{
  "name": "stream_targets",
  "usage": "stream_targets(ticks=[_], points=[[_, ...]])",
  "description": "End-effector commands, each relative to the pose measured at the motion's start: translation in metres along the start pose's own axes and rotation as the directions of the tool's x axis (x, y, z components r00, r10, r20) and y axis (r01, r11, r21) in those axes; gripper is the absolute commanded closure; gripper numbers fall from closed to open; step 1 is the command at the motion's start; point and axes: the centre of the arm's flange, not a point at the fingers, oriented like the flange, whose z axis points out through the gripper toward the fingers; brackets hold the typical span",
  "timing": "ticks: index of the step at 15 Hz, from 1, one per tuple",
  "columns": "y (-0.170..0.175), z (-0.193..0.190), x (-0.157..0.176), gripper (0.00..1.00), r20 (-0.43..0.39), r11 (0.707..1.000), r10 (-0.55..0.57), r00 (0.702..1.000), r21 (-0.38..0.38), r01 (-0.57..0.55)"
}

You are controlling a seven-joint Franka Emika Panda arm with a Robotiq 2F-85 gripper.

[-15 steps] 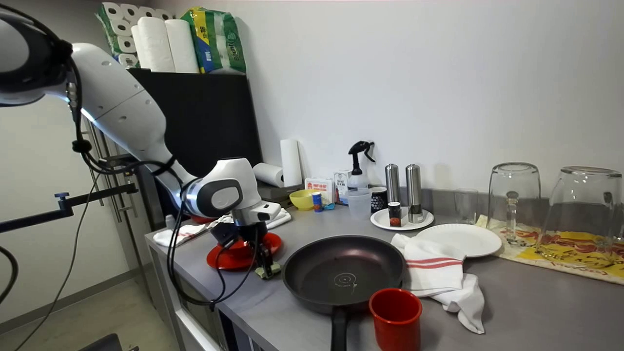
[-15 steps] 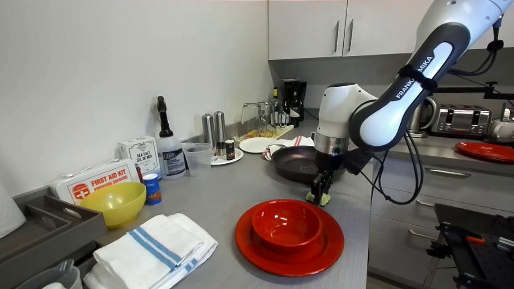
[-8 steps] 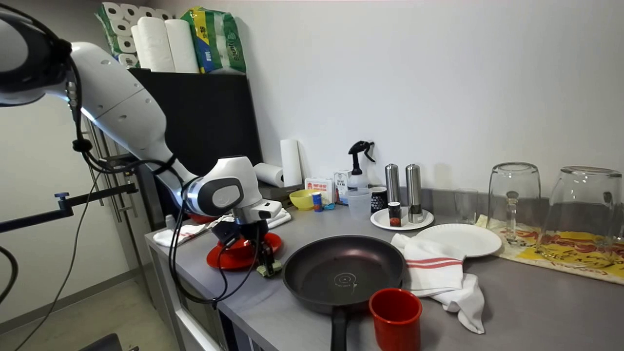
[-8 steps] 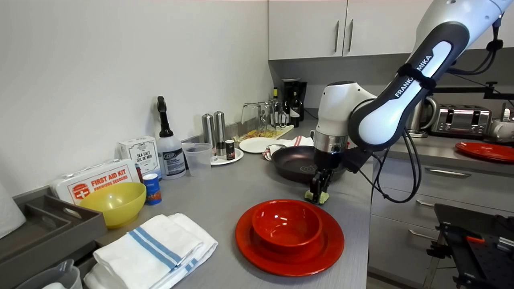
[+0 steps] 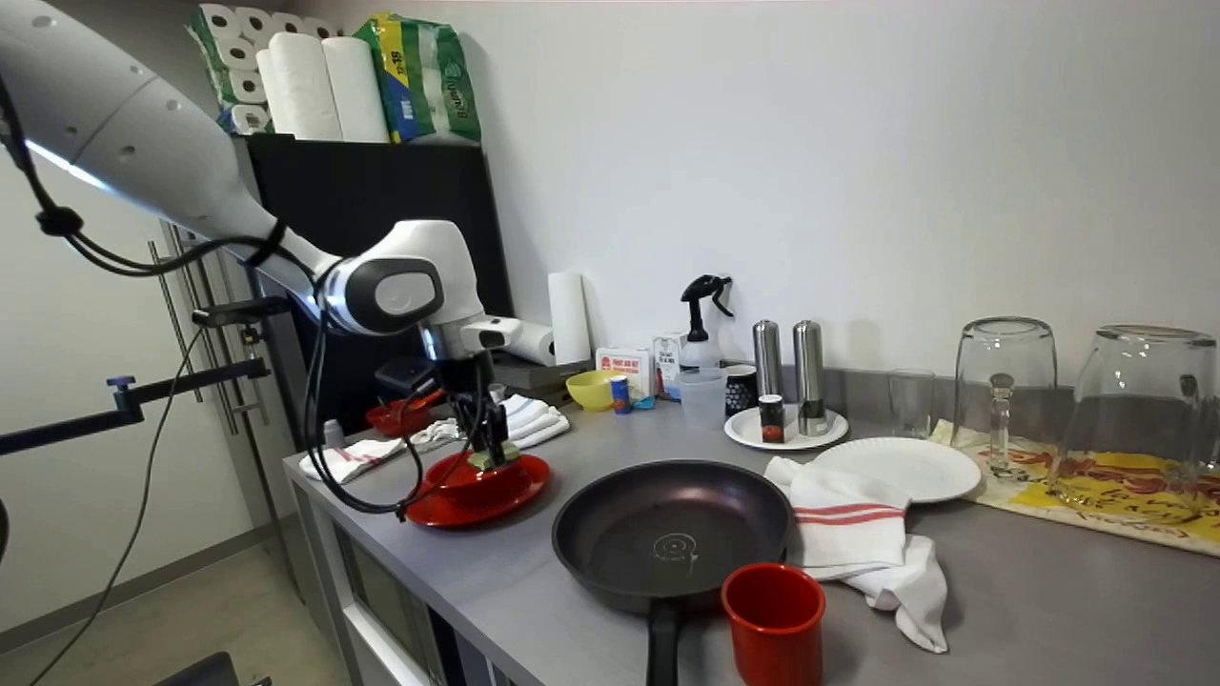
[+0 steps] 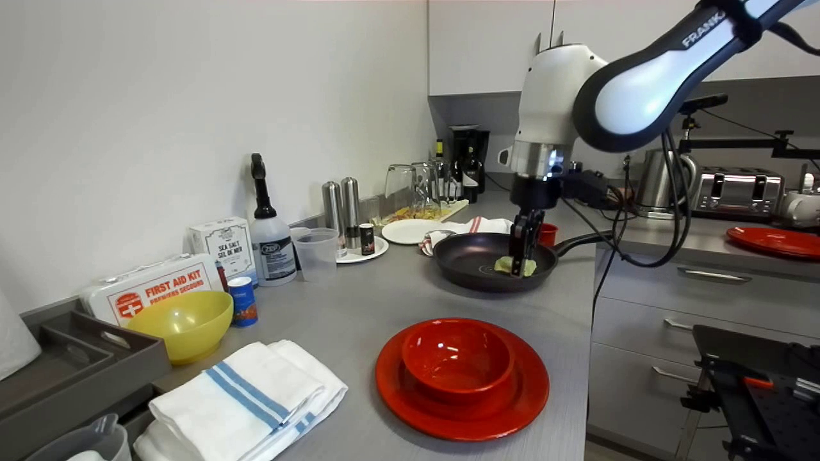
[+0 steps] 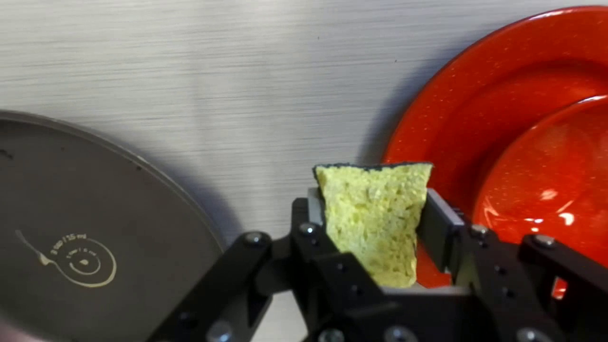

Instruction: Wipe inside the red bowl with the sponge

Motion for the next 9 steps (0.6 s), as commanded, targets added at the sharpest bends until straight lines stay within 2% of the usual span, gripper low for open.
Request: stream_targets(ticks=[1, 4, 9], points=[[-0.008, -0.048, -0.020, 0.75, 0.030, 0.995, -0.099, 0.995, 0.022, 0.099], [-0.016, -0.060, -0.029, 0.75, 0.061, 0.985, -0.170, 0.984, 0.038, 0.168], [-0.047, -0.037, -0.045, 0.75, 0.150, 0.963, -0.271, 0.951, 0.046, 0.267]])
